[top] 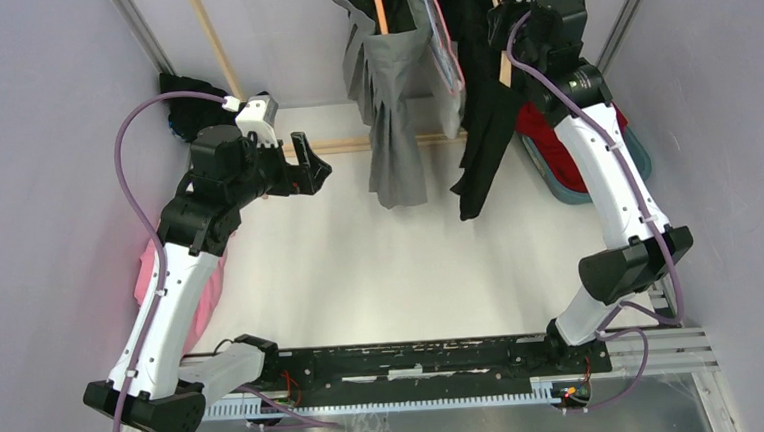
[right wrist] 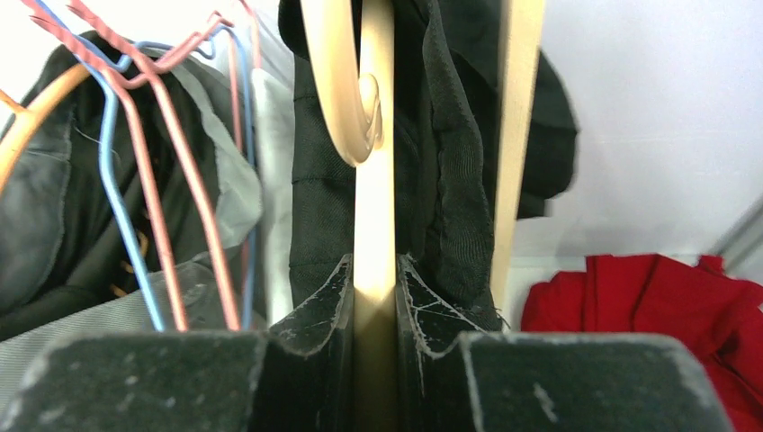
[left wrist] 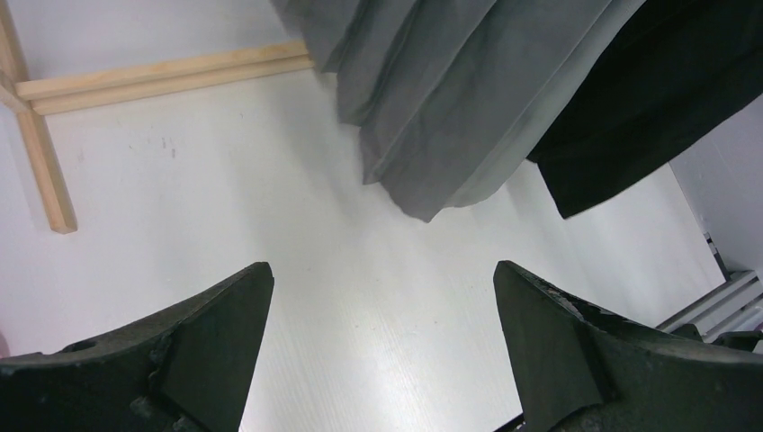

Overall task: Place the skirt on the hanger
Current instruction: Place the hanger at the clothesline.

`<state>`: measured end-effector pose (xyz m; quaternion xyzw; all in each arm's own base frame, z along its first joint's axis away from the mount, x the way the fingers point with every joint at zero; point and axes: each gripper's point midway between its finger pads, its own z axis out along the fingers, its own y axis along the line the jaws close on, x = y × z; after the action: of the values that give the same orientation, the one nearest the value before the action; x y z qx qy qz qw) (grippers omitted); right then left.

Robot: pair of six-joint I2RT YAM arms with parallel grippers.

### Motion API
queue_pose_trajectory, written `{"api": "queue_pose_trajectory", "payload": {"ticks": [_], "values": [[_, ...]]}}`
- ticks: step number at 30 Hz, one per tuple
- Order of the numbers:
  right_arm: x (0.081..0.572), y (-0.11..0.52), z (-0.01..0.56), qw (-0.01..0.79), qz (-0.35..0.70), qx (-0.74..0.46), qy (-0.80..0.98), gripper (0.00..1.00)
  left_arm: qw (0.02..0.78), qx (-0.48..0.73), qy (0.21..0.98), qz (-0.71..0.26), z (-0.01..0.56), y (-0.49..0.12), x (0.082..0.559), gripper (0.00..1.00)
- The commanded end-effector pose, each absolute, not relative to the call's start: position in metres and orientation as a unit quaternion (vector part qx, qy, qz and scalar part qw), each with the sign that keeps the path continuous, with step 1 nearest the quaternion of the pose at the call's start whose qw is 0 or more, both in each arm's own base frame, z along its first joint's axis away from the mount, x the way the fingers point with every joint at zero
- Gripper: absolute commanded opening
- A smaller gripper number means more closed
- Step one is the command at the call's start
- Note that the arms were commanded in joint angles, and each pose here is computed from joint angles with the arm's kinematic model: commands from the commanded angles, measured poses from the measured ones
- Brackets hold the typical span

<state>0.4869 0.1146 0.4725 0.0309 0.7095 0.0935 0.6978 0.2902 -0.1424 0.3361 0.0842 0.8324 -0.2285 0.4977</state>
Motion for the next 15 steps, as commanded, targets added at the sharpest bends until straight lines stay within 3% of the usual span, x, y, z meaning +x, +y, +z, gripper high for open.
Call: {"api": "queue_pose_trajectory", "payload": {"ticks": [1,15], "values": [[0.492,0.133,0.538,0.766,0.154,0.011,0.624,0.01,0.517,0.085,0.819,-0.234,0.348,-0.143,0.292,0.99],[0.515,0.152,0.553,0.798,0.189,-0.011,0.573,0.01,0.517,0.082,0.823,-0.22,0.347,-0.14,0.3,0.99]]}}
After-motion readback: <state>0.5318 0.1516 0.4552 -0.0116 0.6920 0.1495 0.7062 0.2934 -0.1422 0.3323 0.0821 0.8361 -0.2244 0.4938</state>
